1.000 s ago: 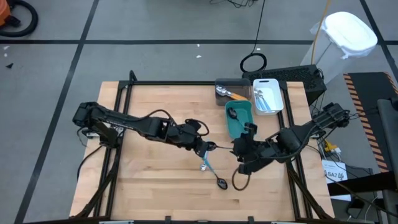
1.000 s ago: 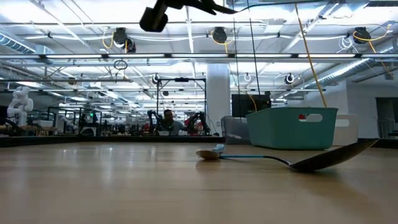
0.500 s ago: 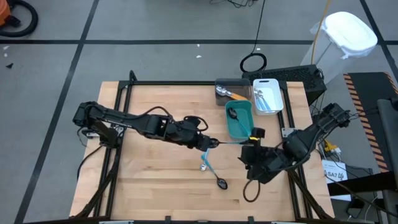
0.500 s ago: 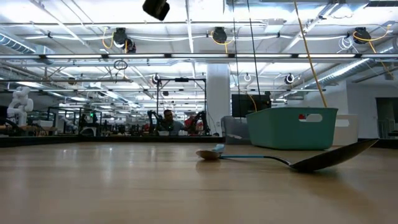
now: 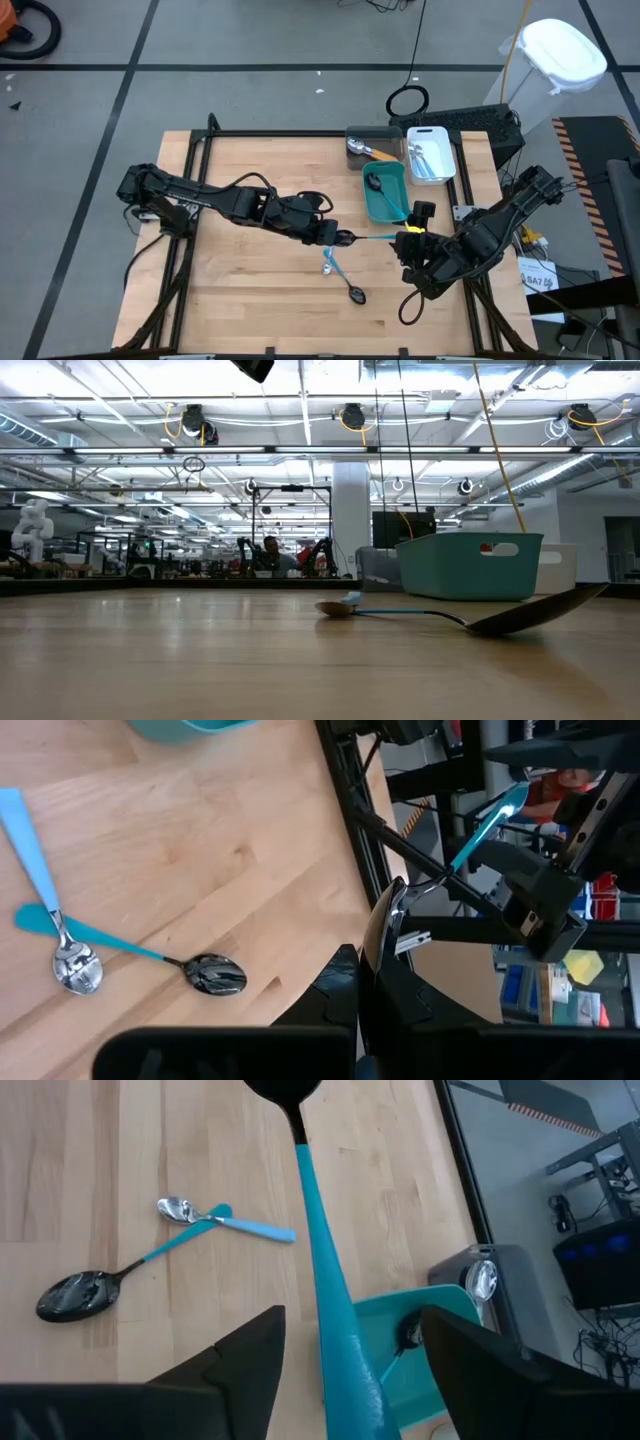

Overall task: Sort silverware by color (type)
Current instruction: Put the blue spoon into the green bin

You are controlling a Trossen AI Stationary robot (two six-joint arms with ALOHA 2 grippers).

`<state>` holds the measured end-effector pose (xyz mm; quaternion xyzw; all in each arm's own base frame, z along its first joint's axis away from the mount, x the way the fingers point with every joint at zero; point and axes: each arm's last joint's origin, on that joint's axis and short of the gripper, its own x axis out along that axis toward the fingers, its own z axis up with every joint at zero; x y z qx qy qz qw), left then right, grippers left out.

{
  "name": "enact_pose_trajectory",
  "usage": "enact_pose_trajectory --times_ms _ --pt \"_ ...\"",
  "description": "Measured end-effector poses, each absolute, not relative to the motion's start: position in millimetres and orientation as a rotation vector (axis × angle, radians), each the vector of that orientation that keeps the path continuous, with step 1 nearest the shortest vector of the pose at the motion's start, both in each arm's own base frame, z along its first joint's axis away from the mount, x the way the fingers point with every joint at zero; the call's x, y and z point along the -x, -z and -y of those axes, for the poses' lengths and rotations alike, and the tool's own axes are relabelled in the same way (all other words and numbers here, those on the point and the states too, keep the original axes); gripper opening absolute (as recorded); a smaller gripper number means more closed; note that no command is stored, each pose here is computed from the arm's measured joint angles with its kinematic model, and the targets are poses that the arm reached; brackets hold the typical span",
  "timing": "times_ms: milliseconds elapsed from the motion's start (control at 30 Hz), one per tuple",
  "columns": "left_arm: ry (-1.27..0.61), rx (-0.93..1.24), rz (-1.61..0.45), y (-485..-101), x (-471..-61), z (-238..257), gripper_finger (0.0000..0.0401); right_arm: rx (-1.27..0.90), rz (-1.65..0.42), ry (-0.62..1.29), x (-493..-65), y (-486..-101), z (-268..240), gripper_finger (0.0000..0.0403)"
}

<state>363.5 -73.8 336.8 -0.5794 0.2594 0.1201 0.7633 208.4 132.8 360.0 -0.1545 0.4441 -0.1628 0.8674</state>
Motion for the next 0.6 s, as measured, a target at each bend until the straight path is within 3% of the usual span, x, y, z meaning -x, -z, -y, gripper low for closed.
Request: enact_pose_trajectory --times_ms 267,600 --pt "-0.250 1.273 -0.580 -336.6 -363.2 74.5 0.0005 0.332 -0.951 0.312 -209.0 -359.5 -132.6 0.0184" --pt "-0.239 1.263 -0.587 -336.6 -363.1 74.6 0.0005 0.277 -0.954 0.266 -211.5 -359.6 -135.9 0.0094"
